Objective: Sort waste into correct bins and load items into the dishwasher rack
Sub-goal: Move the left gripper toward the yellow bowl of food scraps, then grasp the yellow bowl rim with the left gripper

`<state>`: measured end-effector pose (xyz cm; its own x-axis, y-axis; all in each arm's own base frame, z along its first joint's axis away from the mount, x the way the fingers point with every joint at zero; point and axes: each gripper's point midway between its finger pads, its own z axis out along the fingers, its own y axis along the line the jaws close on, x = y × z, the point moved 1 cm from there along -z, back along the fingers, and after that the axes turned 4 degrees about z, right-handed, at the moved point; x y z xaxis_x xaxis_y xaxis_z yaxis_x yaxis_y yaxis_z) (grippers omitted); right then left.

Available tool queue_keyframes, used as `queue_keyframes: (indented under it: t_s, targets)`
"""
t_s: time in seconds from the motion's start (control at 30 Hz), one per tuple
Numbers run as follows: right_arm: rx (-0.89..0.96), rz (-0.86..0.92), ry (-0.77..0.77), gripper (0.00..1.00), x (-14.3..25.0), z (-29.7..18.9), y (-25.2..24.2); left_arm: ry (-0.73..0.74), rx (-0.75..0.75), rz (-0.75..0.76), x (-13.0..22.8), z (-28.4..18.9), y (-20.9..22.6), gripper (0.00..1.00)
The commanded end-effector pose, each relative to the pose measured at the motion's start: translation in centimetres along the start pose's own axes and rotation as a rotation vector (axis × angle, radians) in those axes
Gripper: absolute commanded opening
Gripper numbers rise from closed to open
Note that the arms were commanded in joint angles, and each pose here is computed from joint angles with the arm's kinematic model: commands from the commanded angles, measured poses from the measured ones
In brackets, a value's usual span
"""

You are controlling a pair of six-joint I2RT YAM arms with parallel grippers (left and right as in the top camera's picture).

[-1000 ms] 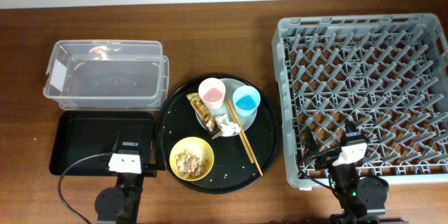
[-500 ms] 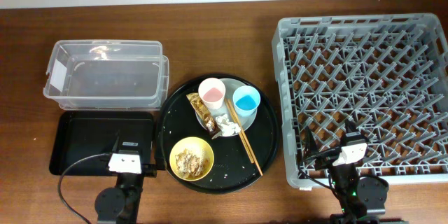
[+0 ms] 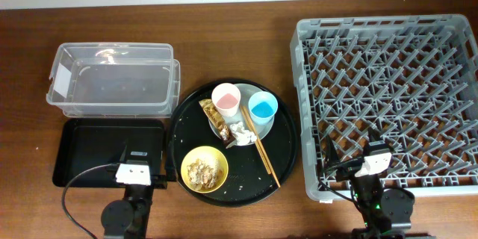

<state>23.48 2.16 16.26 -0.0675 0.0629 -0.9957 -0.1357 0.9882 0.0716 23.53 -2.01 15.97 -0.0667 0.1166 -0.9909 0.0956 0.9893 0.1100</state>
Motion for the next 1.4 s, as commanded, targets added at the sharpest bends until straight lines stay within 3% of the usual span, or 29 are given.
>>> queue_keyframes:
  t_s: [0.0,0.1,0.2,0.37,0.43,0.6,0.73,0.8,0.83,0.87,0.9,0.93,1.0,1.03,1.1,1.13,1.17,1.23,1.27,1.33,1.37]
  targets:
    - [0.015,-0.003,0.003,0.98,0.2,0.0,-0.3,-0.021,0.091,-0.003,-0.2,-0.1,-1.5,0.99]
    - [0.015,-0.003,0.003,0.98,0.2,0.0,-0.3,-0.075,0.105,0.001,-1.5,-0.2,-1.7,0.99]
    - [0.015,-0.003,0.003,0.99,0.2,0.0,-0.3,-0.186,0.348,0.024,-5.0,-1.8,-5.3,0.99]
    - [0.015,-0.003,0.003,0.98,0.2,0.0,-0.3,-0.183,0.359,0.024,-13.0,-4.7,-4.6,0.99]
    - [0.015,-0.003,0.003,0.98,0.2,0.0,-0.3,-0.105,0.369,0.009,-15.5,-5.3,-4.3,0.99]
    - [0.015,-0.003,0.003,0.98,0.2,0.0,-0.3,0.407,0.638,-0.153,-17.0,-4.0,-7.4,0.99]
    - [0.015,-0.003,0.003,0.98,0.2,0.0,-0.3,0.489,0.840,-0.253,-18.0,-2.2,-9.8,0.99]
    - [0.015,-0.003,0.003,0.98,0.2,0.0,-0.3,0.535,0.841,-0.273,-16.9,-0.3,-9.9,0.99]
    - [0.015,-0.003,0.003,0.98,0.2,0.0,-0.3,0.594,0.831,-0.316,-15.9,0.4,-10.0,0.93]
    - [0.015,-0.003,0.003,0.98,0.2,0.0,-0.3,0.663,0.804,-0.354,-14.8,0.7,-10.1,0.78]
    - [0.015,-0.003,0.003,0.98,0.2,0.0,-0.3,0.746,0.737,-0.378,-13.3,1.0,-9.9,0.74]
    - [0.015,-0.003,0.003,0.98,0.2,0.0,-0.3,0.866,0.586,-0.352,-10.8,1.2,-9.2,0.63]
    - [0.015,-0.003,0.003,0.98,0.2,0.0,-0.3,0.984,0.339,-0.308,-8.2,0.7,-8.6,0.57]
    - [0.015,-0.003,0.003,0.98,0.2,0.0,-0.3,0.991,0.317,-0.287,-7.9,0.5,-9.2,0.55]
    - [0.015,-0.002,0.003,0.98,0.2,0.0,-0.3,0.988,0.275,-0.204,-7.5,-0.5,-12.0,0.59]
    - [0.015,-0.002,0.003,0.98,0.2,0.0,-0.3,0.970,0.295,-0.148,-7.6,-0.8,-13.4,0.71]
    - [0.015,-0.003,0.003,0.98,0.2,0.0,-0.3,0.937,0.321,-0.098,-7.8,-0.8,-14.8,0.99]
    - [0.015,-0.003,0.003,0.98,0.2,0.0,-0.3,0.876,0.317,-0.058,-8.4,-0.2,-15.2,0.99]
    - [0.015,-0.003,0.003,0.98,0.2,0.0,-0.3,0.866,0.310,-0.047,-8.5,-0.1,-15.1,0.90]
    - [0.015,-0.002,0.003,0.98,0.2,0.0,-0.3,0.897,0.340,-0.065,-8.1,-0.4,-15.8,0.27]
    - [0.015,-0.003,0.003,0.98,0.2,0.0,-0.3,0.916,0.363,-0.067,-7.8,-0.6,-16.2,0.22]
